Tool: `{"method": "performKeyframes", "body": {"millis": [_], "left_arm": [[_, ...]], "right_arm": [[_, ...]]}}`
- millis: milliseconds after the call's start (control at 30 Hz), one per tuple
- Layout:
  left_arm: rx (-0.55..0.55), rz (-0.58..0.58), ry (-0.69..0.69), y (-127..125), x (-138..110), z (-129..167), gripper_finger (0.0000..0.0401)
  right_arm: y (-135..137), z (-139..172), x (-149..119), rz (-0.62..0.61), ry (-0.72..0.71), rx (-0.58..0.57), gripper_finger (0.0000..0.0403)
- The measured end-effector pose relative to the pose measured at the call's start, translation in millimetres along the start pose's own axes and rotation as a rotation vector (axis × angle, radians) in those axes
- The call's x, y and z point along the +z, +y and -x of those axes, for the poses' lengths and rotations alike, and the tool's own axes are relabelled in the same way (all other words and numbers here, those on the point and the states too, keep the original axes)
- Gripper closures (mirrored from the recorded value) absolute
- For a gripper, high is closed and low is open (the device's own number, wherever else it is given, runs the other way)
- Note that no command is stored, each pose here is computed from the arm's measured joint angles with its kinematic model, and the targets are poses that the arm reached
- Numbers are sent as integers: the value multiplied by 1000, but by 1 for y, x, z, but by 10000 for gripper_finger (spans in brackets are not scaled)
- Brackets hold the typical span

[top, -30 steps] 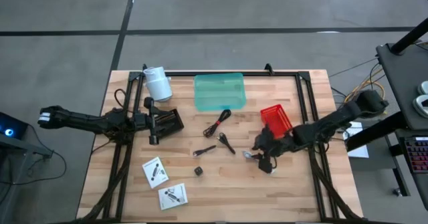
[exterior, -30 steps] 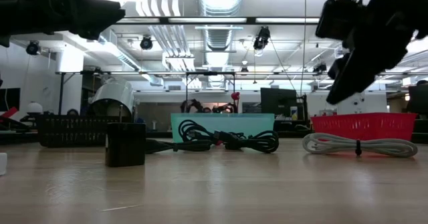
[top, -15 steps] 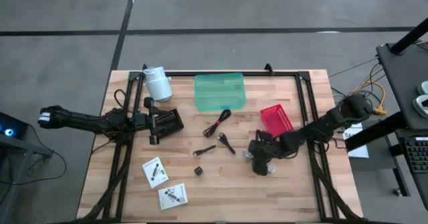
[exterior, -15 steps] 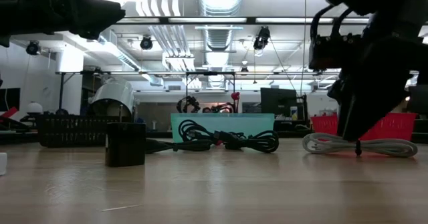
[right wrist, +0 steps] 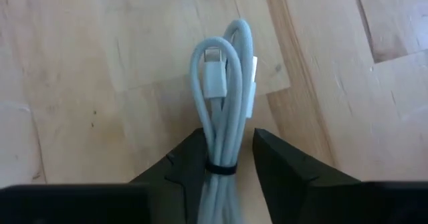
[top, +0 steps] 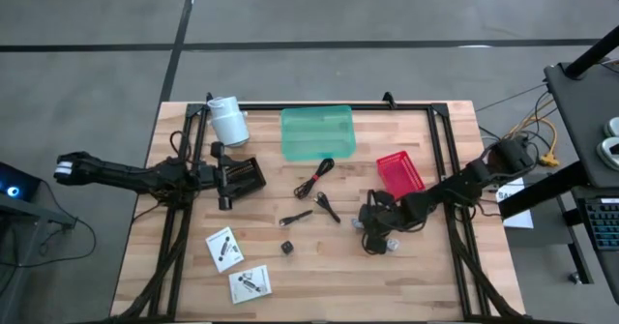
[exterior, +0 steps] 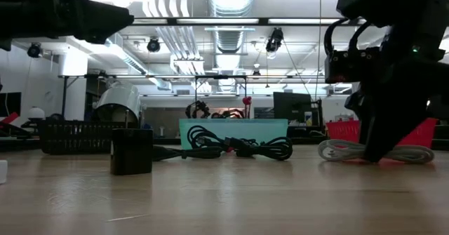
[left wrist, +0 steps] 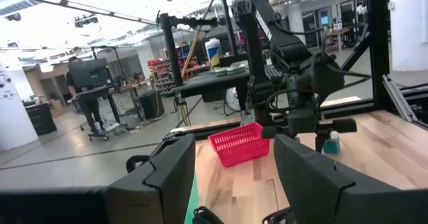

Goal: Pick and place items into bin
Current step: Put the white charger cable into the blue bin

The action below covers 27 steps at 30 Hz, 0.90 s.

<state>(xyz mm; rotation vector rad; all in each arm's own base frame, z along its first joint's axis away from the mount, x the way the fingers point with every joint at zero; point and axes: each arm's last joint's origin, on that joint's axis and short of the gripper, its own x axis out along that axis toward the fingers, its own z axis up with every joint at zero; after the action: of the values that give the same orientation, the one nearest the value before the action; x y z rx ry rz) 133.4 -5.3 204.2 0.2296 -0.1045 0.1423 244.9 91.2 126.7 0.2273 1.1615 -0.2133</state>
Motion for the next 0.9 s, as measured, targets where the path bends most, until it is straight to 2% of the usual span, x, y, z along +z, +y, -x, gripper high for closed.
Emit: {"method": "performKeyframes", "body": {"millis": [267, 467, 700, 800, 900], "left_arm": [[0, 0, 2, 0, 0, 0, 214], [0, 0, 2, 0, 0, 0, 214], [0, 0, 1, 0, 0, 0, 214], [0, 0, 2, 0, 0, 0, 214], [-1, 0, 2, 0, 0, -1, 214]], "right_arm": [[-1, 0, 1, 29, -17, -18, 376], [0, 4, 9, 98, -92, -88, 376], [1, 13, 32, 234, -241, -253, 376], [-4, 15, 44, 241, -300, -302, 376], [-13, 16, 57, 191, -336, -311, 376]]}}
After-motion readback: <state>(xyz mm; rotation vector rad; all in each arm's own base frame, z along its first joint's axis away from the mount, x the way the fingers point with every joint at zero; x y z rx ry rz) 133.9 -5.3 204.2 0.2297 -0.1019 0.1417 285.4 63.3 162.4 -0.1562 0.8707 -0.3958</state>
